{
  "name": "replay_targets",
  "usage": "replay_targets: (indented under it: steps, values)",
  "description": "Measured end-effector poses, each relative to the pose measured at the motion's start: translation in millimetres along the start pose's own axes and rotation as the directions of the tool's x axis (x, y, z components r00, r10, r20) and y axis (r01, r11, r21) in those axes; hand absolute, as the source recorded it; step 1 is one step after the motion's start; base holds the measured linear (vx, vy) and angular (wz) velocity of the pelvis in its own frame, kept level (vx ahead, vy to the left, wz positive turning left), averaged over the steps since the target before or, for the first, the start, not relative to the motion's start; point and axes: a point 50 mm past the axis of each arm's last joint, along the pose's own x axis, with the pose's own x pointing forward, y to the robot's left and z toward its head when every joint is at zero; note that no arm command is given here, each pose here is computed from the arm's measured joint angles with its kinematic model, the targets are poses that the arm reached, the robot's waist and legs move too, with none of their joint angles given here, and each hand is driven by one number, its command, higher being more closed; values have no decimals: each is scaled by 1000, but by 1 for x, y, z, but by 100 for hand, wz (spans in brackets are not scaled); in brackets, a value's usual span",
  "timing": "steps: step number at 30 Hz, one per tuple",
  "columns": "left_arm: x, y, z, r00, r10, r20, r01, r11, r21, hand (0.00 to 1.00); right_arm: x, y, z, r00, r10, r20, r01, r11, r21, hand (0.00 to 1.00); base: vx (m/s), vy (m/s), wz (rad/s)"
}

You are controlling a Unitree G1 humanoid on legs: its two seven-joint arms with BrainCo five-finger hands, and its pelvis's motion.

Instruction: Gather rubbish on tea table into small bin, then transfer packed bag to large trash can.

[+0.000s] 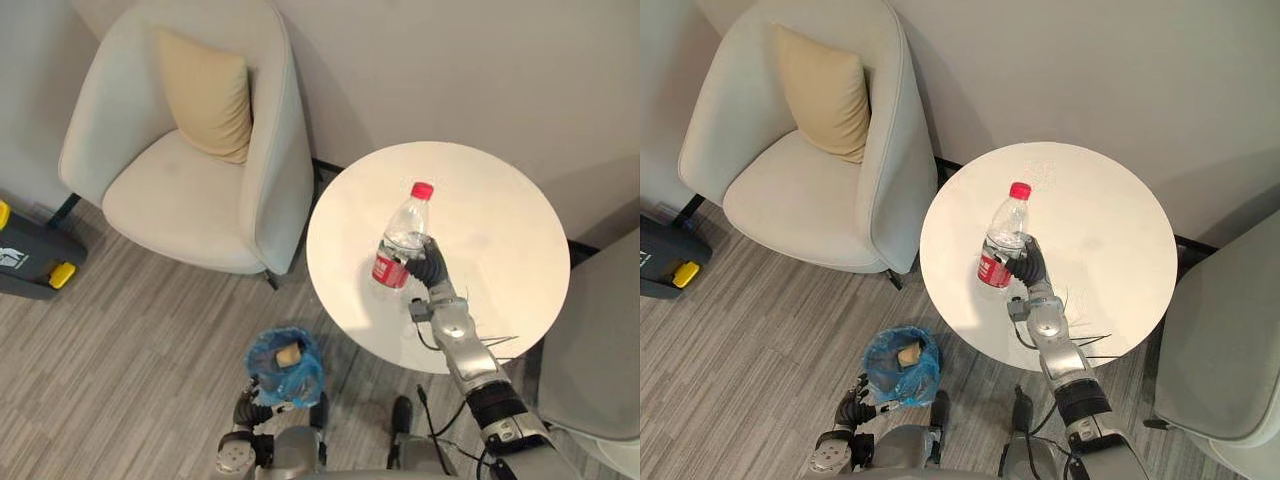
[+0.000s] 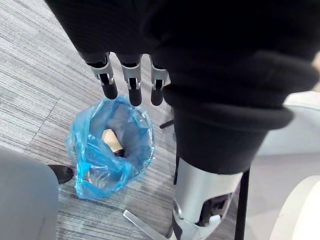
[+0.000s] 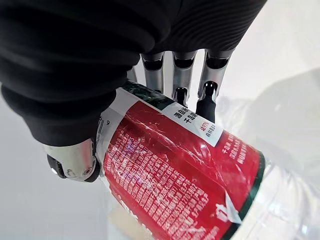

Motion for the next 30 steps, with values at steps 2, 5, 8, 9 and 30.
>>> replay_targets:
  steps: [2, 5, 8, 9, 30]
  values:
    - [0, 0, 0, 1000, 1, 1, -1, 1000, -1, 0, -7, -1, 4, 999, -2, 32, 2, 1000, 10, 100, -64, 26, 23]
    - [-1, 0, -1, 1000, 2, -5, -2, 1000, -5, 0, -14, 5, 6, 999, 19, 44, -20, 1000, 14, 100, -95, -17, 27]
    - [-1, -5, 0, 1000, -4, -3, 4, 1000, -22, 0, -22, 5, 10, 997, 24, 71, -24, 1000, -3, 100, -112, -22, 59]
    - [-1, -8, 0, 1000, -10, -2, 10, 1000, -27, 0, -23, 5, 11, 997, 22, 80, -21, 1000, -7, 100, -95, -19, 85]
    - [1, -1, -5, 999, -39, -17, 40, 995, 96, 0, -54, 30, -27, 986, 145, -87, -152, 986, -72, 100, 37, 80, 92]
